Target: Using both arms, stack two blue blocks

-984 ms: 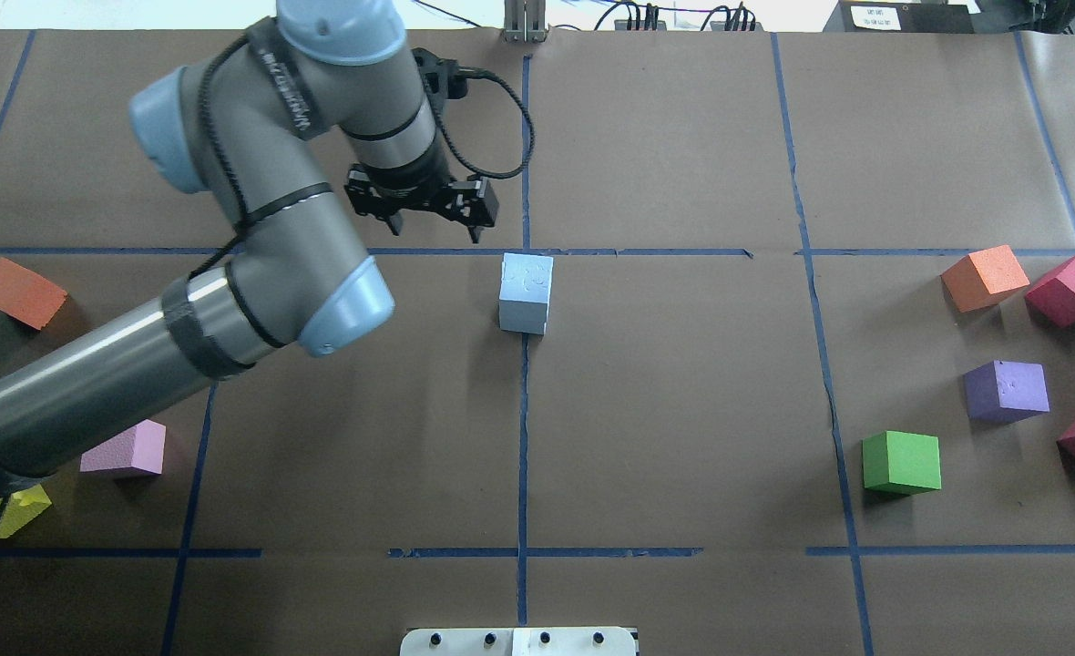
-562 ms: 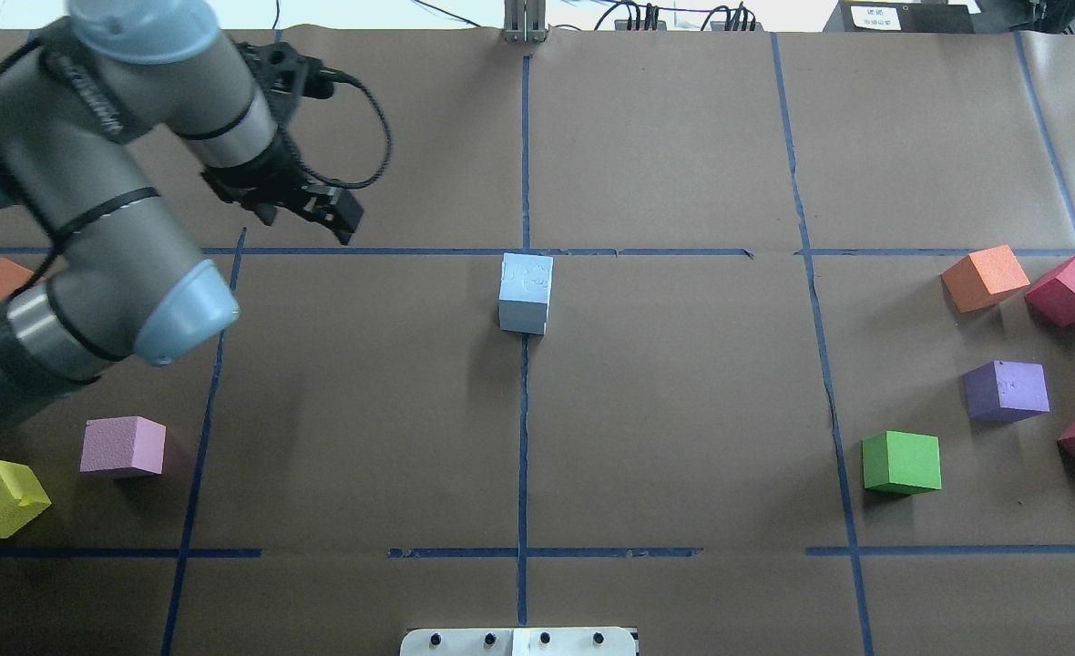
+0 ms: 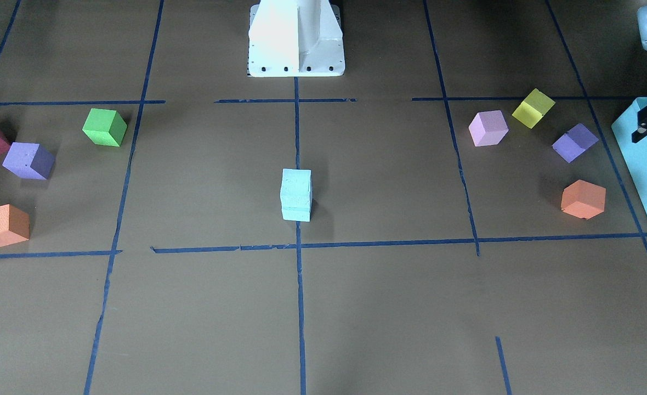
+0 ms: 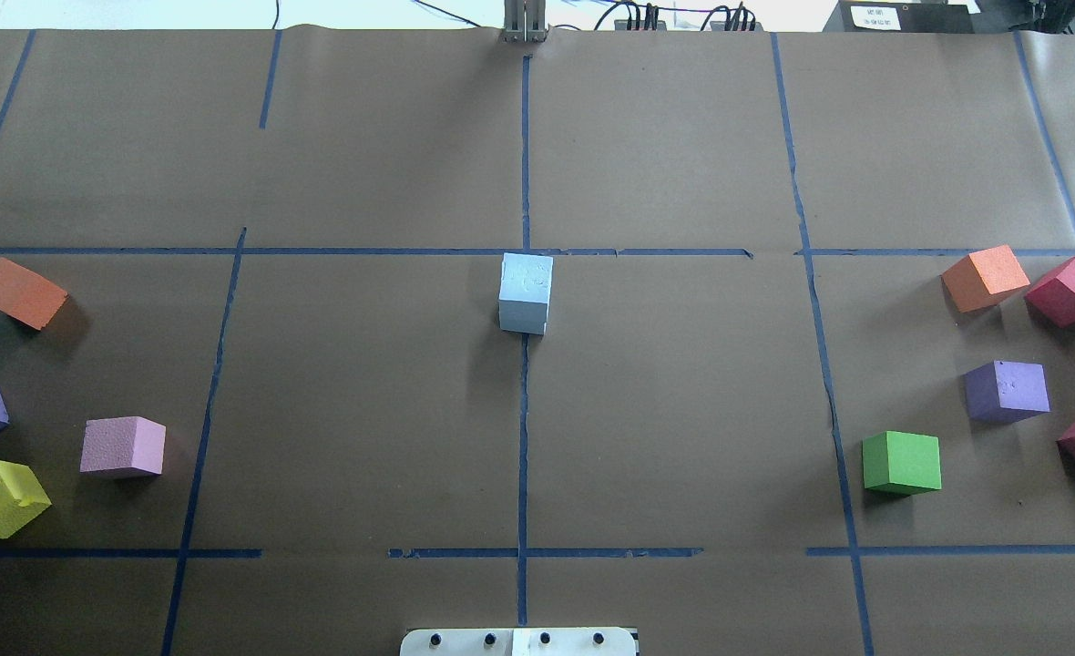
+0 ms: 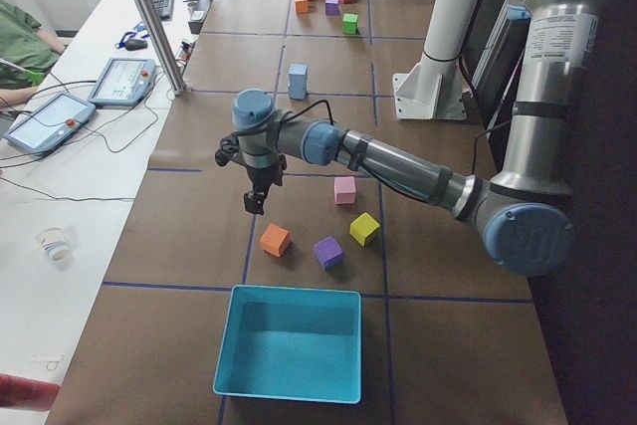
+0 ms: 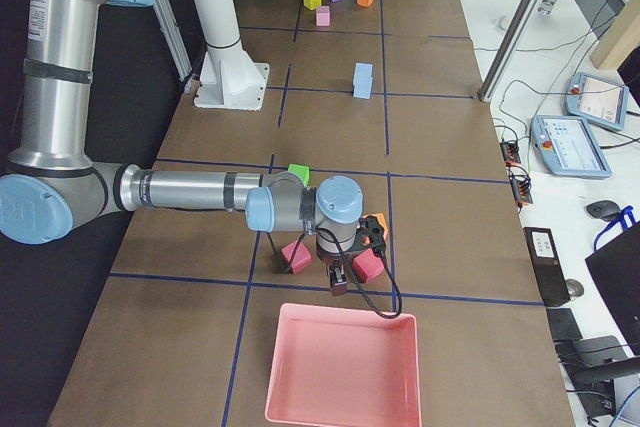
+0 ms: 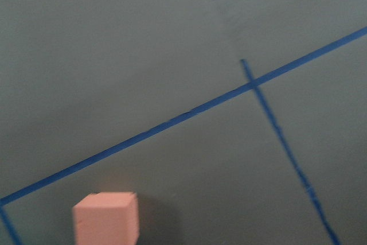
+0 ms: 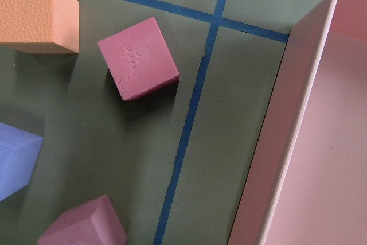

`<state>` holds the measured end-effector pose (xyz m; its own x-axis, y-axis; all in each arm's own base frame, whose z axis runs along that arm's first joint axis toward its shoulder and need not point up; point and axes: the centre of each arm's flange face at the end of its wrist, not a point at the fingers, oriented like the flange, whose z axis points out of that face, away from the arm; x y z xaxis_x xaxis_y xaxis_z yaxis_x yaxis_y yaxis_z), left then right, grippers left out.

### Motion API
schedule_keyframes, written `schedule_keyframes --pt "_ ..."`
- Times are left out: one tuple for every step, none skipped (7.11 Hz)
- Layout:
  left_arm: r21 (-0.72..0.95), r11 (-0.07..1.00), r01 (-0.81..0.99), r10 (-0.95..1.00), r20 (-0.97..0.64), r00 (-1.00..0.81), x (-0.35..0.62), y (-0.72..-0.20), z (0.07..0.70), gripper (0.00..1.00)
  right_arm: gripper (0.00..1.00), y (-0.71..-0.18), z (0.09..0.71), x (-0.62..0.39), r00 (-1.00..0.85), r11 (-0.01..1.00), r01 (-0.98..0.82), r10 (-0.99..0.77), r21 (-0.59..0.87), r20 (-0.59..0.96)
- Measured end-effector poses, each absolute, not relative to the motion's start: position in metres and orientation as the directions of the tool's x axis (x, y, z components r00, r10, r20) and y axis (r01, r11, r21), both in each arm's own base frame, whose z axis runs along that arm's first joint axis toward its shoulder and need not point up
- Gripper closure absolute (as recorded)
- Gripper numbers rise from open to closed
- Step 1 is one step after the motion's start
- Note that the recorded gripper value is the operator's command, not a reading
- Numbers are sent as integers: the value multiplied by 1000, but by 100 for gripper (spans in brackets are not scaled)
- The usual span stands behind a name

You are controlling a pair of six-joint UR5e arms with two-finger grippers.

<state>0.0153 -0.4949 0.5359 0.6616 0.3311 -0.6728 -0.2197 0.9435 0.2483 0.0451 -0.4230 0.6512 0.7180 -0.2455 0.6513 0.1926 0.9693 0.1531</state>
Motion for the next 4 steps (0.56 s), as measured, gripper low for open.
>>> schedule_keyframes --pt "185 962 -202 274 -685 675 -1 -476 573 0 0 -423 651 45 718 969 192 -245 153 652" --pt "130 975 -179 218 -695 685 -16 -465 602 0 0 -423 651 45 718 969 192 -245 153 652" --pt "80 984 -159 169 -703 691 -25 -459 627 0 0 -423 651 45 717 969 192 -245 154 652" --pt "36 989 -143 127 -707 696 -33 -454 647 0 0 -423 651 45 717 969 192 -245 153 652"
